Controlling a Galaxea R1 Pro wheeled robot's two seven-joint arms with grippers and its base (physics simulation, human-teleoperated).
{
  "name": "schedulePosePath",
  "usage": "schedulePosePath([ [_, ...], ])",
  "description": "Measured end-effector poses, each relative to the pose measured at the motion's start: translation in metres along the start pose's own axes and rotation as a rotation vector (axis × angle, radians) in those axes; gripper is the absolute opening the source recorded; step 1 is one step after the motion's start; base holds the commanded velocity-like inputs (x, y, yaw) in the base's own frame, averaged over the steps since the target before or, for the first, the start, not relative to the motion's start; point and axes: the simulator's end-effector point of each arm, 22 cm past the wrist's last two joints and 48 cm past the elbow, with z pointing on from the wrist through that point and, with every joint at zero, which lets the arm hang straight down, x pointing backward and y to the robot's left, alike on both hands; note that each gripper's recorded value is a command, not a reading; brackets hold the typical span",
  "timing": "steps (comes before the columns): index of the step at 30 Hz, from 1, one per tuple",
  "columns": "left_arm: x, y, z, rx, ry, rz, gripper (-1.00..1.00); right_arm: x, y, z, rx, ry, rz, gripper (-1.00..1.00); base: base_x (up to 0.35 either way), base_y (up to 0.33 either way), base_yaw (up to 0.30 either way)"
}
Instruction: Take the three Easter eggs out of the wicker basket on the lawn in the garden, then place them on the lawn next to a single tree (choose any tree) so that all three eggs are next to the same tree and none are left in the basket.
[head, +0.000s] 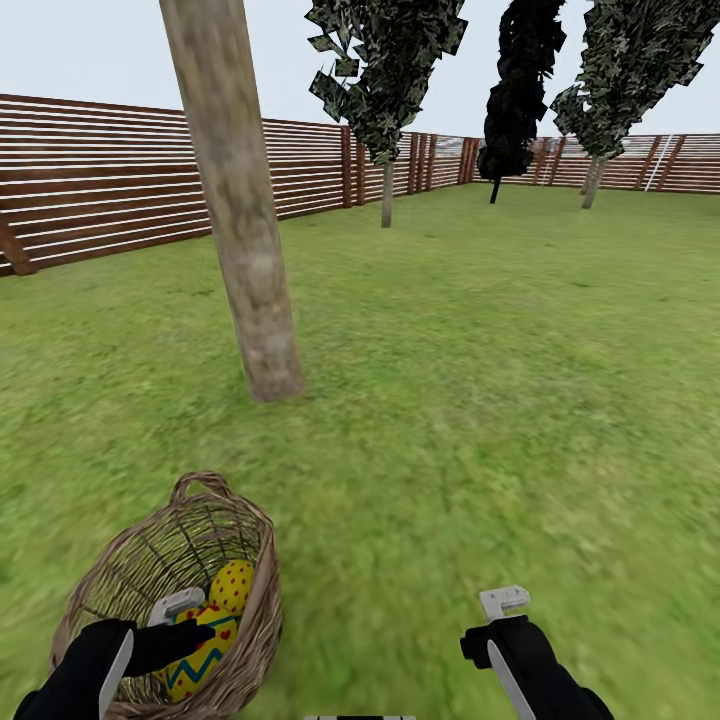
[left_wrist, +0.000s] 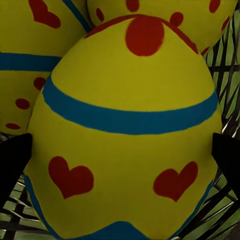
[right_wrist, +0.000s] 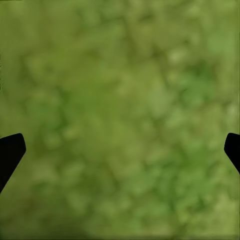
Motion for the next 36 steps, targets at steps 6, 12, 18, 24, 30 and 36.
schedulePosePath([
  [6,0.0,-0.001,0.0,0.003,0.0,-0.002,-1.0,0.0,0.0,0.0,-0.001,0.001,0.0,1.0,0.0,0.0,0.0],
  [12,0.0,-0.001,0.0,0.003,0.0,-0.001,-1.0,0.0,0.0,0.0,0.0,0.001,0.0,1.0,0.0,0.0,0.0],
  [18,0.0,-0.001,0.0,0.003,0.0,-0.001,-1.0,0.0,0.001,0.0,-0.001,0.001,0.0,1.0,0.0,0.0,0.0],
  [24,-0.007,-0.004,-0.008,0.002,-0.022,0.011,-1.0,-0.008,-0.002,-0.008,0.002,-0.023,0.004,1.0,0.0,0.0,0.0],
  [30,-0.015,-0.009,-0.016,0.011,-0.044,0.015,-1.0,-0.016,-0.004,-0.017,0.006,-0.046,0.007,1.0,0.0,0.0,0.0],
  [36,-0.023,-0.014,-0.024,0.018,-0.065,0.021,-1.0,-0.024,-0.007,-0.026,0.009,-0.071,0.011,1.0,0.0,0.0,0.0],
])
